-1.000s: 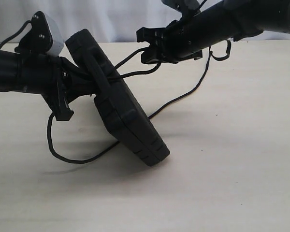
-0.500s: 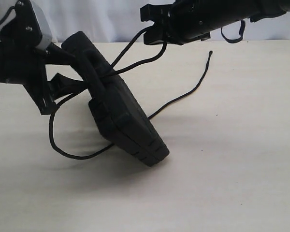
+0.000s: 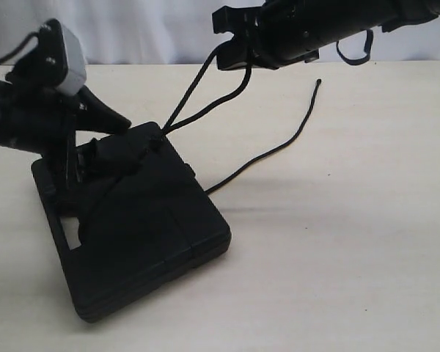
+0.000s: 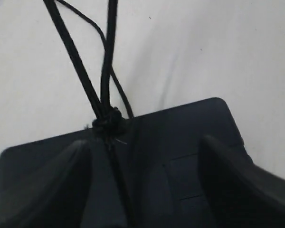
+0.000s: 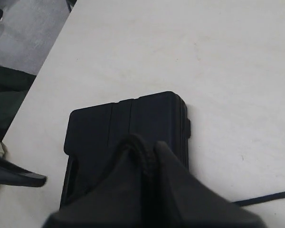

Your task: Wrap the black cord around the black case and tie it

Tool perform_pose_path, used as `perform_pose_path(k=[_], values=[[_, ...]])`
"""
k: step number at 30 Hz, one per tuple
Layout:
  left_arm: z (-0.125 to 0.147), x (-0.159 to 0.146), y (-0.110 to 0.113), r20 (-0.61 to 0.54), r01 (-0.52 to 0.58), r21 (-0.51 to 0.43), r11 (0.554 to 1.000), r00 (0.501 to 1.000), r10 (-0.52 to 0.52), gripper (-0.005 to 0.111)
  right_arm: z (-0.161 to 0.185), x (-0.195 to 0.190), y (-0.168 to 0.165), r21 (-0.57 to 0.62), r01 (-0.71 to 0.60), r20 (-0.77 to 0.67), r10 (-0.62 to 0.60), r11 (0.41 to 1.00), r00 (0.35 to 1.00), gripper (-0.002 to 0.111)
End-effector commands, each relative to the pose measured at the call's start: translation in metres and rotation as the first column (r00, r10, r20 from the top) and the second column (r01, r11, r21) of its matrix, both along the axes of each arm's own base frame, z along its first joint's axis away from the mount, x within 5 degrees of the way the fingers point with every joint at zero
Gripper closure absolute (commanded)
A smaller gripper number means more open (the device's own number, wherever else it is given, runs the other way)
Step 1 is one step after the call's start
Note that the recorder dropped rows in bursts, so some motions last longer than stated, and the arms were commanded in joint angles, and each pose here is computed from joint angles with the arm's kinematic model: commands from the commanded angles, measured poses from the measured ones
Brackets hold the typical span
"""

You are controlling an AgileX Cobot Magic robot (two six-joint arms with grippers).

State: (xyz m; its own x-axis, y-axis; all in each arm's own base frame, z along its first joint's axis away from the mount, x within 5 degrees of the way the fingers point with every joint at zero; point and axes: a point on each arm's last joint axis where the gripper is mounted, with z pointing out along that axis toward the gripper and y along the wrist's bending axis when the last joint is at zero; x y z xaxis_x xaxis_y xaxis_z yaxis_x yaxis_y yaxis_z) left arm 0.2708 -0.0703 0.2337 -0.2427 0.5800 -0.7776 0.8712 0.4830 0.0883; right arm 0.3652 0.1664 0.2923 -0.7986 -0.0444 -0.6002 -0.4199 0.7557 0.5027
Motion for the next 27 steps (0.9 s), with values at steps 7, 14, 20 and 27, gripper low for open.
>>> perform_pose_path(k=[7,14,20,27], values=[[-0.042,0.030,-0.009,-0.020,-0.008,-0.135,0.991,1.000,0.005,0.045,0.004,-0.002,0.000,-0.015,-0.029,0.024,0.029,0.999,0.999,0.104],[-0.043,0.040,-0.010,-0.023,-0.032,-0.163,0.986,0.999,0.029,0.046,0.004,-0.002,0.000,-0.016,-0.030,0.028,0.031,0.999,0.999,0.104],[-0.038,0.047,-0.010,-0.033,-0.115,-0.241,0.964,0.993,0.110,0.069,0.004,-0.003,0.000,-0.016,-0.042,0.017,0.042,0.999,0.999,0.104],[-0.061,0.051,-0.011,-0.105,-0.126,-0.236,0.964,0.989,0.104,0.073,0.004,-0.003,0.000,-0.016,-0.043,0.016,0.043,0.999,0.999,0.104]])
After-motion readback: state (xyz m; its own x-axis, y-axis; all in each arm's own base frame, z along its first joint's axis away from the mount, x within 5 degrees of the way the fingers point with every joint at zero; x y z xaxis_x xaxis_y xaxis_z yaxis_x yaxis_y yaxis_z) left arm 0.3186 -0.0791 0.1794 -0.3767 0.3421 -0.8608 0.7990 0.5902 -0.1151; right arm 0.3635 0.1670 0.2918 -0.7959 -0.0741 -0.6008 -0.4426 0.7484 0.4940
